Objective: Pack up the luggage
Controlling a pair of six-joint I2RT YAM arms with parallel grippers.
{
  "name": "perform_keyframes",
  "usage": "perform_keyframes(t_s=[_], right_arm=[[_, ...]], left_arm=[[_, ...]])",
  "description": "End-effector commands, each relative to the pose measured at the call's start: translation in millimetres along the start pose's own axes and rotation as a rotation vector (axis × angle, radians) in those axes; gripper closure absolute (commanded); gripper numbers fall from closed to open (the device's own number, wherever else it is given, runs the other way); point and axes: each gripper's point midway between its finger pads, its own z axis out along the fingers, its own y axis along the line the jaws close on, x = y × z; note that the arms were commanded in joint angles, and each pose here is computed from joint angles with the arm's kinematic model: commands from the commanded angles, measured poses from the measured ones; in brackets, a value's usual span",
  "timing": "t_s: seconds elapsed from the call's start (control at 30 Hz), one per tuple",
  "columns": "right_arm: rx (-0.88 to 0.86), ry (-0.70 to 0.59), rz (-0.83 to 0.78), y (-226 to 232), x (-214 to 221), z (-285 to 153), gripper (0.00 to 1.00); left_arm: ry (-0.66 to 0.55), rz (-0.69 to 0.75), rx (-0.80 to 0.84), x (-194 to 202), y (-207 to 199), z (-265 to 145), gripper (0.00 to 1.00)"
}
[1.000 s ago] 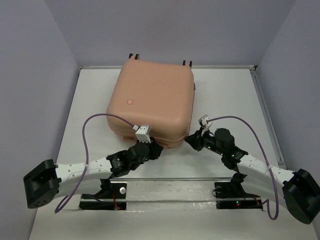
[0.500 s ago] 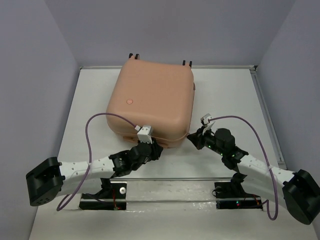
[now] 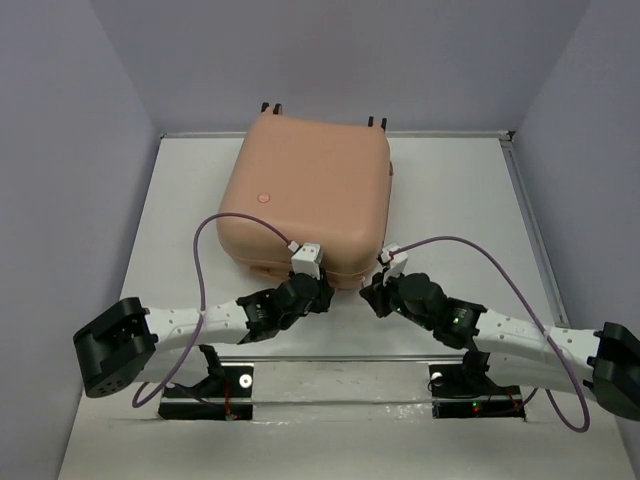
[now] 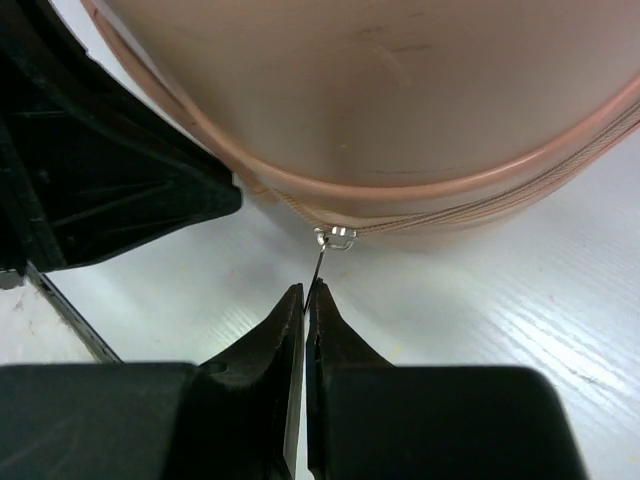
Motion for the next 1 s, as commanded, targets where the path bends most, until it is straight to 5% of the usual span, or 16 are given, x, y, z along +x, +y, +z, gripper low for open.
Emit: perform_keyframes(t_s=[0.0, 0.2, 0.37, 0.57, 0.8, 0.87, 0.97], right_arm=[[-0.163, 0.231, 0.024, 57.3, 52.4, -22.2, 0.93], [-0.147, 0.108, 0.061, 85.4, 13.6, 14.4, 0.93], [-0.034, -0.133, 0.188, 82.3, -41.1, 43.6, 0.93], [0.047, -0.194, 0.221, 58.5, -44.4, 36.2, 0.93], [0.029, -0.174, 0.211, 53.3, -37.6, 25.3, 0.93], [0.034, -0.168, 0.204, 52.1, -36.0, 25.3, 0.93], [0.013, -0.155, 0.203, 56.1, -35.0, 24.2, 0.93]], left_arm=[[-0.264, -0.071, 0.022, -88.4, -21.4, 14.8, 0.70], [-0.264, -0.059, 0.070, -98.5, -38.8, 22.5, 0.70], [-0.258, -0.057, 0.131, -101.2, -45.6, 7.1, 0.70], [-0.256, -0.061, 0.035, -104.9, -6.0, -40.7, 0.65], [-0.451, -0.147, -0.065, -222.0, 38.6, -98.5, 0.54], [-0.453, -0.148, -0.031, -245.0, 30.9, -97.3, 0.54], [-0.502, -0.228, -0.119, -294.4, 84.7, -87.6, 0.60]])
